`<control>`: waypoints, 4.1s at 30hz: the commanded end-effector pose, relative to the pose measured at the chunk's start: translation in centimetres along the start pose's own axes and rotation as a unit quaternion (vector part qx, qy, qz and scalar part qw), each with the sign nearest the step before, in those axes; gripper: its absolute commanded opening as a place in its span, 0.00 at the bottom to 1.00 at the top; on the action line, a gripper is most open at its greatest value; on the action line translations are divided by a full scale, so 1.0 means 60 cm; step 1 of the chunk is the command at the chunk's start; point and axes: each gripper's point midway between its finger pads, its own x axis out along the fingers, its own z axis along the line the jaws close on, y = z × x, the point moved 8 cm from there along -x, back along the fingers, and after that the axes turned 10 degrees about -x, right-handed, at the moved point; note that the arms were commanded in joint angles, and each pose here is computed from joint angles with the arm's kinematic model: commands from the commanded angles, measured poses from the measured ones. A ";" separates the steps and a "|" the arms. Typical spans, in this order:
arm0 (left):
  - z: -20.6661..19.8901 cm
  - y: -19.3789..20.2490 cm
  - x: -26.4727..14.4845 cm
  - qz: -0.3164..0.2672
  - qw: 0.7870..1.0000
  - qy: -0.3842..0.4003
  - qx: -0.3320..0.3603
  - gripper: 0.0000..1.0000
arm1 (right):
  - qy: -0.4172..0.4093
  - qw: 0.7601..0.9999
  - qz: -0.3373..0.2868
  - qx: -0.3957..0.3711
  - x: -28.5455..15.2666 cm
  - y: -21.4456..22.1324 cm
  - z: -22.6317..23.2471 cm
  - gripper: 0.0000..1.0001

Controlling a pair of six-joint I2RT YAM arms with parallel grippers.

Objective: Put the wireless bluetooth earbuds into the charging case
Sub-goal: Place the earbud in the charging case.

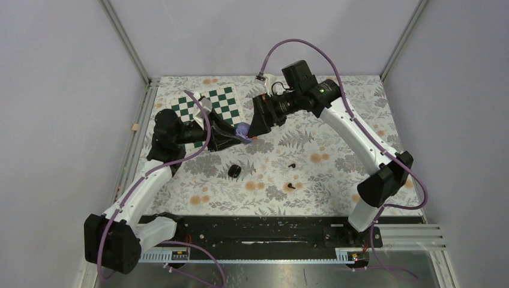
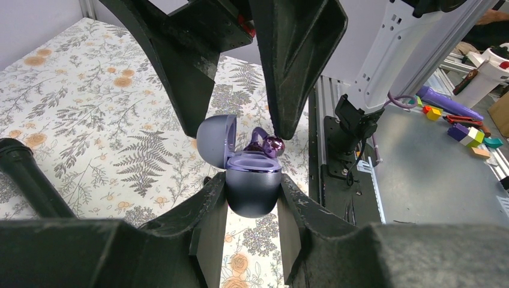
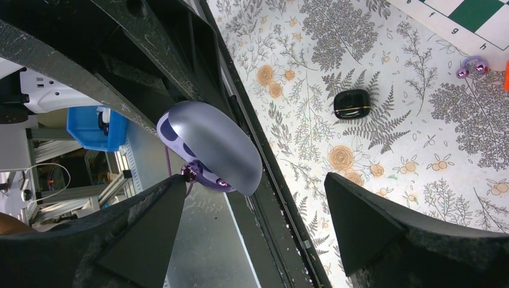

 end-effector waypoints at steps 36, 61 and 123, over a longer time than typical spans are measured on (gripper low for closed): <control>-0.014 -0.029 0.002 -0.016 0.999 0.019 0.045 0.00 | -0.018 0.998 -0.032 -0.059 -0.020 -0.030 0.034 0.99; -0.022 -0.028 0.000 0.027 0.996 0.069 0.053 0.00 | 0.017 0.932 -0.072 -0.356 -0.114 0.022 0.060 0.38; -0.028 -0.026 -0.005 0.029 0.994 0.055 0.089 0.00 | 0.012 0.917 -0.019 -0.398 -0.004 0.015 0.068 0.02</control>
